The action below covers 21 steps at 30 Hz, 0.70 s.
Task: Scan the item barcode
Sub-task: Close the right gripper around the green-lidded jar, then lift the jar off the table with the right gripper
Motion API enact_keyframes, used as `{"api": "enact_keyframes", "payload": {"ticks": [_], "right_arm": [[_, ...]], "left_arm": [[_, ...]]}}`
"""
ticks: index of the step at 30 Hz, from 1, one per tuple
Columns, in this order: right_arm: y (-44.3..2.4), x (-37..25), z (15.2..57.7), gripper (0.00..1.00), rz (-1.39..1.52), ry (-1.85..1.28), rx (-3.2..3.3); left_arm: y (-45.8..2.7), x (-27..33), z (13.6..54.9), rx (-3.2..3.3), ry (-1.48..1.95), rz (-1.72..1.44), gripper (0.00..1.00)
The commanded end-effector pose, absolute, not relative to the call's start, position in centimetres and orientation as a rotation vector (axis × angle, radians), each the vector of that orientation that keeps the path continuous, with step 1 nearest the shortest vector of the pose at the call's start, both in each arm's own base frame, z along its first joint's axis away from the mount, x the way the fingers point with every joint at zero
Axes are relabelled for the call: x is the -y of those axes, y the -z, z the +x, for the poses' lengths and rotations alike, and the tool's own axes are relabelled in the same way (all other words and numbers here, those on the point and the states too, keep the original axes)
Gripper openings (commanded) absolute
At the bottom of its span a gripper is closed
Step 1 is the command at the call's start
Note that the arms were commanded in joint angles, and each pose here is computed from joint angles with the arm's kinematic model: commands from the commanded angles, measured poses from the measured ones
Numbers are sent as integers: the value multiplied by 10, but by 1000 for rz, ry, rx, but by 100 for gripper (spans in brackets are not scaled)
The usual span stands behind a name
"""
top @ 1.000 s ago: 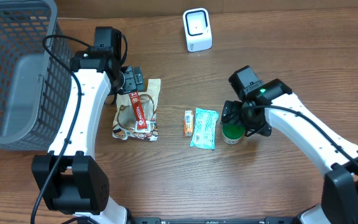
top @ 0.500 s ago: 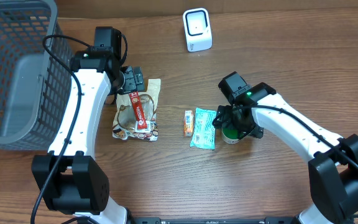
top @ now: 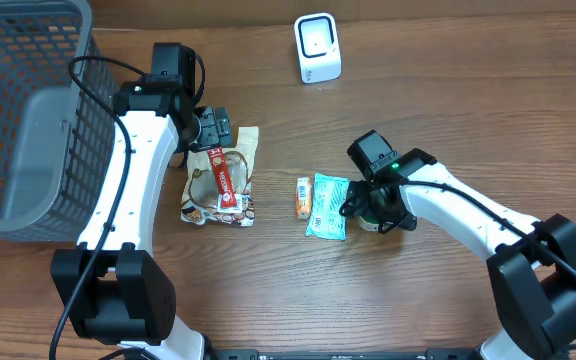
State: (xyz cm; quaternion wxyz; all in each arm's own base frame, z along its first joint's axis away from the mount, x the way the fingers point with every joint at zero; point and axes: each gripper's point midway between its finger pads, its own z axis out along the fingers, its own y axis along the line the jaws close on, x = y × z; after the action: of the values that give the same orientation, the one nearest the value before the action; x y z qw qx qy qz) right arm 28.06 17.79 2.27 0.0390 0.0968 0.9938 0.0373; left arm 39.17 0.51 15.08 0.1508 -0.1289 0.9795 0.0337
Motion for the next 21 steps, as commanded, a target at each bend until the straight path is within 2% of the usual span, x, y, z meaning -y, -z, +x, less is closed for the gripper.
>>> {"api": "enact_keyframes", "payload": {"ticks": [1, 4, 6, 9, 13, 15, 19, 21], "right_arm": [[-17, -173, 278, 82, 308, -81, -3047], [-17, -173, 277, 74, 308, -80, -3050], [-17, -173, 277, 64, 308, -79, -3051], [-18, -171, 278, 62, 317, -76, -3052], [-38, -158, 281, 51, 382, -38, -3077], [-54, -153, 285, 39, 417, -44, -3080], [-85, -165, 286, 22, 480, -241, -3117], [-97, -184, 283, 22, 494, -449, -3148]], "left_arm": [[-163, -4, 394, -2777, -79, -378, 100], [-163, -4, 394, -2777, -79, -378, 100], [-163, -4, 394, -2777, -79, -378, 100], [-163, -4, 394, -2777, -79, -378, 100], [-163, -4, 394, -2777, -79, -378, 100], [-163, -4, 394, -2777, -79, -378, 100], [-163, -4, 394, -2777, -78, -378, 100], [-163, -4, 394, -2777, -78, -378, 100]]}}
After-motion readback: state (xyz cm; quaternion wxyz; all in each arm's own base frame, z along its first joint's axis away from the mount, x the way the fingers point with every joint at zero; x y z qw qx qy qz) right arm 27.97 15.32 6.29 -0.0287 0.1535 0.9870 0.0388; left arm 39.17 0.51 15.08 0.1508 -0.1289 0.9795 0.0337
